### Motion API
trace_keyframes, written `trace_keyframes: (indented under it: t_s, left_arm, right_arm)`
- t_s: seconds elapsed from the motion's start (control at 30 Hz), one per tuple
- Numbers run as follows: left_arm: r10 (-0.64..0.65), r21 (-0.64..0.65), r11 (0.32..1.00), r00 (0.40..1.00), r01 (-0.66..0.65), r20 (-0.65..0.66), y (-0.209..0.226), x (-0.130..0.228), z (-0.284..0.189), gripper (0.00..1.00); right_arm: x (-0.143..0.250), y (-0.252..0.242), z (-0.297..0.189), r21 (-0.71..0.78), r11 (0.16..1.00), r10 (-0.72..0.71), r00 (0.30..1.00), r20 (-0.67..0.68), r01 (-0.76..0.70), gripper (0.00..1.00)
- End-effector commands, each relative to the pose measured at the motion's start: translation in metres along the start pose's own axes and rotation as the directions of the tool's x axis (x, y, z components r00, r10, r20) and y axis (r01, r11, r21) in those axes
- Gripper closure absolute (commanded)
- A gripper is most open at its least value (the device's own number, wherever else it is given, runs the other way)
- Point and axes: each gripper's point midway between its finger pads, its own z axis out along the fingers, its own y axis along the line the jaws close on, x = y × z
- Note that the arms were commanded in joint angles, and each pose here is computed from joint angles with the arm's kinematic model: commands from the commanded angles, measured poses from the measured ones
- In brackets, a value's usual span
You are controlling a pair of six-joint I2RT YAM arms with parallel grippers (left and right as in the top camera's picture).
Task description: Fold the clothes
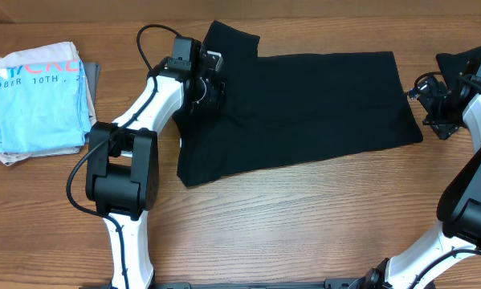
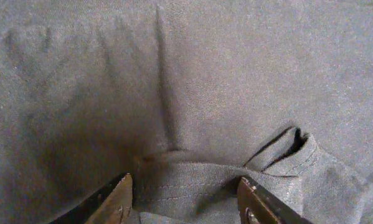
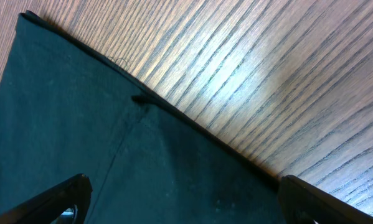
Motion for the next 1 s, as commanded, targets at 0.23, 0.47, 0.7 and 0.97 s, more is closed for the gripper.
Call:
trace_keyframes:
  t_s: [0.23, 0.47, 0.7, 0.97]
  left_arm:
    - [-0.002, -0.005, 1.0, 1.0, 0.002, -0.027, 0.001, 0.012, 0.009, 0.82]
    - [-0.038, -0.102, 0.994, 0.998, 0.033, -0.041, 0.018, 0.007, -0.014, 0.91]
    - [-0.134, -0.271, 0.956, 0.989, 0.112, -0.062, 0.048, 0.018, -0.027, 0.96]
    - [-0.23, -0.387, 0.9, 0.973, 0.2, -0.031, 0.067, 0.023, -0.035, 0.76]
  right_arm:
    - [-0.013, 0.011, -0.019, -0.025, 1.0, -0.018, 0.998, 0.056, 0.019, 0.0]
    - [-0.013, 0.011, -0.019, -0.025, 1.0, -0.018, 0.998, 0.056, 0.019, 0.0]
    - [-0.013, 0.011, -0.019, -0.025, 1.0, -0.018, 0.998, 0.056, 0.019, 0.0]
    - [-0.013, 0.011, -0.019, -0.025, 1.0, -0.018, 0.998, 0.056, 0.019, 0.0]
